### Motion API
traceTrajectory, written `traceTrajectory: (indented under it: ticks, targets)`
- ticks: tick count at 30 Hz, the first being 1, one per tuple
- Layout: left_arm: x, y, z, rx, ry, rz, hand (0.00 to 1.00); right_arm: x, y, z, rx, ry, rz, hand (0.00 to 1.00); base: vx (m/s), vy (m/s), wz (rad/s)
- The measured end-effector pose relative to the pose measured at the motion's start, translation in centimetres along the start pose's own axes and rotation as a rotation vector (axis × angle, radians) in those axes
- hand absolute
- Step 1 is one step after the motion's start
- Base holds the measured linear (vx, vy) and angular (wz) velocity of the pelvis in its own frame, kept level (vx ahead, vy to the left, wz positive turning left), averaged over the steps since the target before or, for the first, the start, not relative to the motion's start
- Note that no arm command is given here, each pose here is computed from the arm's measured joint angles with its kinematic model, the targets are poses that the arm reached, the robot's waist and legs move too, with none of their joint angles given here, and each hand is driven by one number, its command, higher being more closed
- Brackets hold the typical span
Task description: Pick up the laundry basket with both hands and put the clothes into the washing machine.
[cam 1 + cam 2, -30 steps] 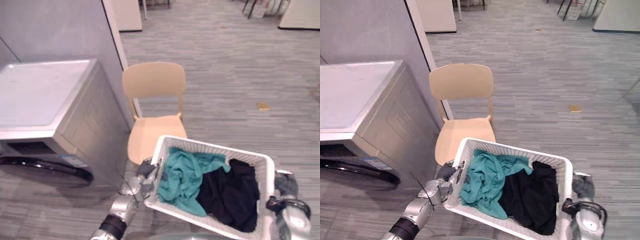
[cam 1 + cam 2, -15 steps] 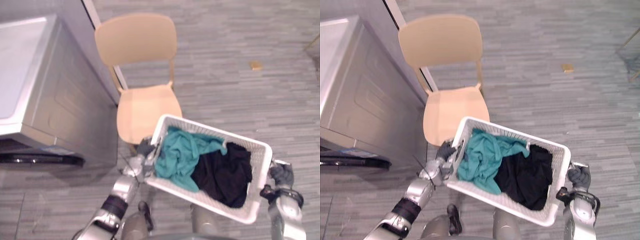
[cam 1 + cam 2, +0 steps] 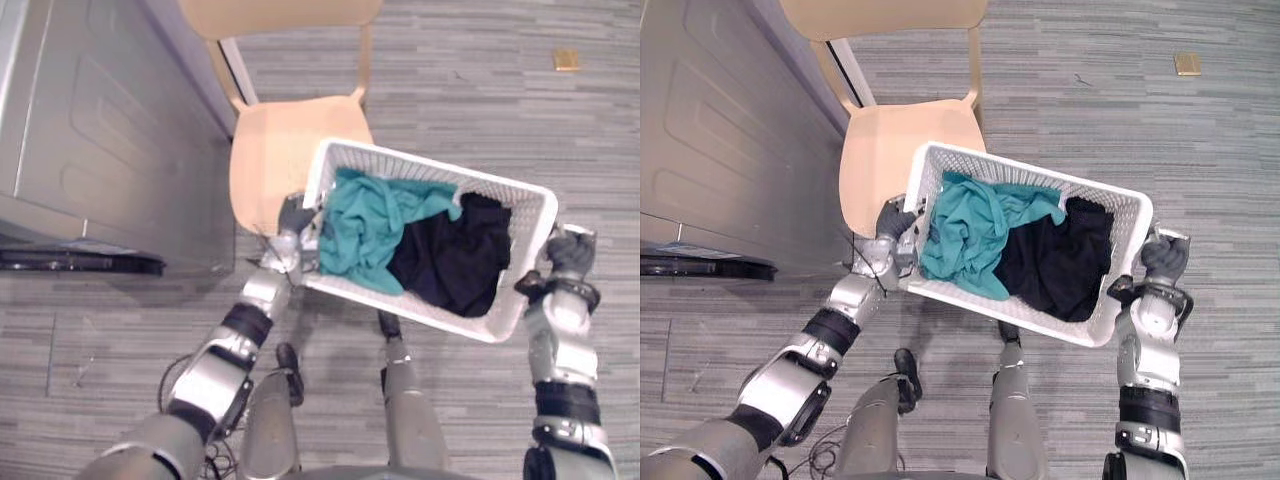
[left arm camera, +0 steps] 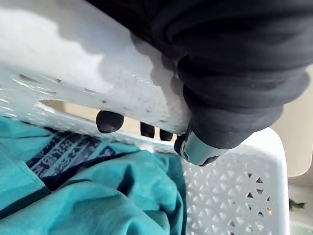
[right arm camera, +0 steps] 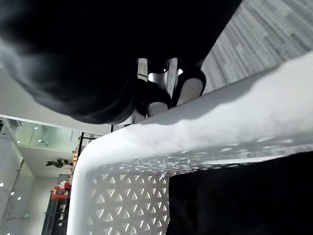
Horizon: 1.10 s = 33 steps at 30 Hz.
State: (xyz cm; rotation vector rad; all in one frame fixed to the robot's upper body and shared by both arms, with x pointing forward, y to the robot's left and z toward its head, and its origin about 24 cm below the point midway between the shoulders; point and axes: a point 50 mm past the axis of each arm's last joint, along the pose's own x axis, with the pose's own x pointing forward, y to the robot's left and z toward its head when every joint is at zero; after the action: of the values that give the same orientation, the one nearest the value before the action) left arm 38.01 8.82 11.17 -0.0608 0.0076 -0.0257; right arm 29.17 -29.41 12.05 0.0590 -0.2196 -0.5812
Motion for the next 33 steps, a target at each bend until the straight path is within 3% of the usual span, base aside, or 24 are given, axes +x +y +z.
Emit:
traceTrajectory:
  ticks: [6,12,18,28,33]
  targets:
    - [0.9,-0.7,3.1,-0.002,-0.081,0.005,1.00,2.0,0.4,3.5,-0.040,-0.117,0.015,1.00,0.00,-0.003,0.09]
    - [1.1,-0.1,2.1,0.005,-0.021,0.030,1.00,3.7,1.8,3.2,-0.032,-0.062,0.028,1.00,0.00,0.000,0.00]
    - [2.2,-0.6,5.5,0.000,-0.086,0.042,1.00,6.3,3.1,6.4,0.037,-0.097,0.022,1.00,-0.03,-0.015,0.04]
    - [2.7,1.1,7.5,-0.140,-0.115,0.151,1.00,8.1,9.1,15.7,0.082,-0.298,0.156,1.00,0.02,-0.011,-0.01]
    - [2.8,1.6,7.7,-0.160,-0.115,0.184,1.00,8.1,11.1,17.6,0.049,-0.333,0.200,1.00,0.01,-0.007,0.02]
